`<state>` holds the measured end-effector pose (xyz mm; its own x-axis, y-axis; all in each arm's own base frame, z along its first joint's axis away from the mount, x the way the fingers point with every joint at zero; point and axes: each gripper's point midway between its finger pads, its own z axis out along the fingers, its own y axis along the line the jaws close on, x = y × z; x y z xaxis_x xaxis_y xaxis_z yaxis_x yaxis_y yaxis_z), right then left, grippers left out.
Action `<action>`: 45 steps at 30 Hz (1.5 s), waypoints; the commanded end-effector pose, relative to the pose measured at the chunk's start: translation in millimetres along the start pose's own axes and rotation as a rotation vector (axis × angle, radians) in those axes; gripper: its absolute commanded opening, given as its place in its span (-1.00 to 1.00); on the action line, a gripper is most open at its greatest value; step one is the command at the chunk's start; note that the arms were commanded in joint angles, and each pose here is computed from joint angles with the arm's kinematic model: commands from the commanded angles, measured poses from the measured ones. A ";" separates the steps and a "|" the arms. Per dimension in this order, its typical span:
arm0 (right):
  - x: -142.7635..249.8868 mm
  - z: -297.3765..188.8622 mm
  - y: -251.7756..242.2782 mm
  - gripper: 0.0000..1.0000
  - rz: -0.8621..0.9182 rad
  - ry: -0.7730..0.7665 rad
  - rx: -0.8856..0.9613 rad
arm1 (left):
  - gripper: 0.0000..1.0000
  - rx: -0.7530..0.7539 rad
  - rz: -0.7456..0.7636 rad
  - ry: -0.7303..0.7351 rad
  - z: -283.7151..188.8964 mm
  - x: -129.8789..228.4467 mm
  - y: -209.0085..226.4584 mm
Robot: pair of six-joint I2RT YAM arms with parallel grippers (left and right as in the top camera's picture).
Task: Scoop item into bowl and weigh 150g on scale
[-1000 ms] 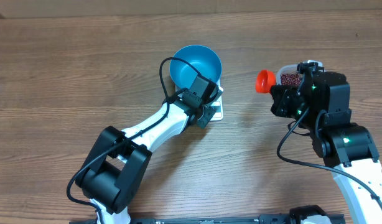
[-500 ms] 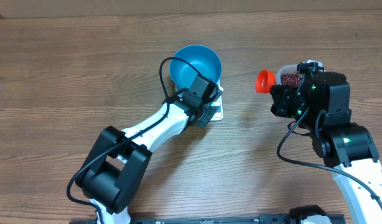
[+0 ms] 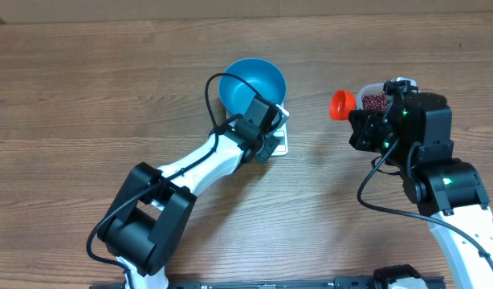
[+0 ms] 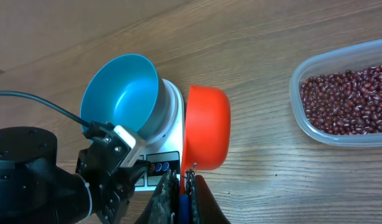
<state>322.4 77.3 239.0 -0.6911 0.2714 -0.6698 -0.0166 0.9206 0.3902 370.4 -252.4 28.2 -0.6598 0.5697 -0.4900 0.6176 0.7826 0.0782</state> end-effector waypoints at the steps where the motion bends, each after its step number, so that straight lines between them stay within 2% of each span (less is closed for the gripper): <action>1: -11.4 -7.5 8.5 -0.93 -0.018 -0.032 -0.021 | -0.92 0.012 0.014 0.024 5.7 11.1 -3.5; 17: -11.4 -7.5 8.5 -0.93 -0.018 -0.032 -0.021 | -0.91 0.010 0.013 -0.003 6.0 5.0 -3.3; 25: -11.5 -7.5 8.6 -0.93 -0.018 -0.032 -0.021 | -0.92 0.023 -0.001 0.060 26.1 24.0 -7.3; 29: -11.6 -7.5 8.6 -0.93 -0.019 -0.032 -0.021 | -0.92 0.020 -0.011 0.055 23.4 21.6 -6.6; 36: -11.8 -7.5 8.6 -0.93 -0.019 -0.033 -0.021 | -0.92 0.009 -0.013 -0.010 -8.8 0.5 -2.3; 45: -13.2 -7.6 9.2 -0.93 -0.020 -0.039 -0.023 | -0.92 -0.003 -0.019 -0.163 -92.0 -34.4 4.2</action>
<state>322.8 77.5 239.4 -0.6897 0.2703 -0.6718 -0.0187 0.9208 0.3897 360.5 -246.2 94.6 -0.6183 0.5348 -0.5760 0.6098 0.7887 0.0778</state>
